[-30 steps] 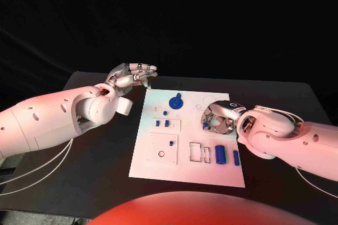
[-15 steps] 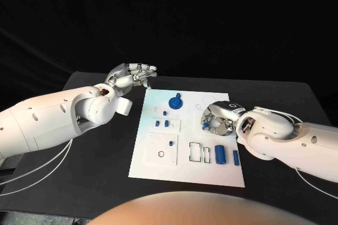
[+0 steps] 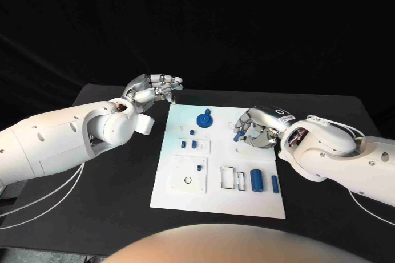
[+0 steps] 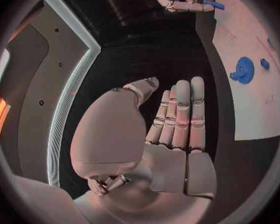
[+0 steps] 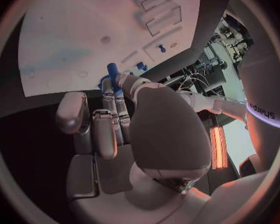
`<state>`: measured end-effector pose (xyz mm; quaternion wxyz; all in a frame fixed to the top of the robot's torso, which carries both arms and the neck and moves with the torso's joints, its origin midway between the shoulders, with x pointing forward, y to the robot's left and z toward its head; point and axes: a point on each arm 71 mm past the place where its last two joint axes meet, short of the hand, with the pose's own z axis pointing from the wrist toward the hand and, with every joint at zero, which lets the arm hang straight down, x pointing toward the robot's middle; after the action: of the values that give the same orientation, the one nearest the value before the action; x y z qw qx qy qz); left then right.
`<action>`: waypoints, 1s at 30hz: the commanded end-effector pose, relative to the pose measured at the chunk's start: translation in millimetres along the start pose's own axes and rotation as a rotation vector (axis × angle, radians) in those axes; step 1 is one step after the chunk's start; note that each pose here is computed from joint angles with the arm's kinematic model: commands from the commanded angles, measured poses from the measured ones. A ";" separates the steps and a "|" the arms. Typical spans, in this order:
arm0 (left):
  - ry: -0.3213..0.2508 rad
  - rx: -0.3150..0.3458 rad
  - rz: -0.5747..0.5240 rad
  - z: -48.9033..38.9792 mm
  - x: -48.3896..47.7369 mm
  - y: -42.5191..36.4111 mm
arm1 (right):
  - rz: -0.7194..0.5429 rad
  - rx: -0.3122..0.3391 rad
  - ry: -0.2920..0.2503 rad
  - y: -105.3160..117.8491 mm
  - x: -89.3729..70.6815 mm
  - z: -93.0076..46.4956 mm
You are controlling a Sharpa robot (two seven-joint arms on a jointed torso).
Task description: Assemble the parts on the task board
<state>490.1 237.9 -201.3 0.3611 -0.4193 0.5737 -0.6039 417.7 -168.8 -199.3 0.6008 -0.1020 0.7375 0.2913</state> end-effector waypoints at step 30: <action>0.044 0.004 -0.024 5.2 11.9 0.9 | 0.099 -0.315 0.177 115.5 91.1 18.9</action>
<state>490.8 227.4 -202.0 0.3505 -0.4147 0.5763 -0.6108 354.2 -48.4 -249.7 0.5014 -0.1541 0.7353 0.4291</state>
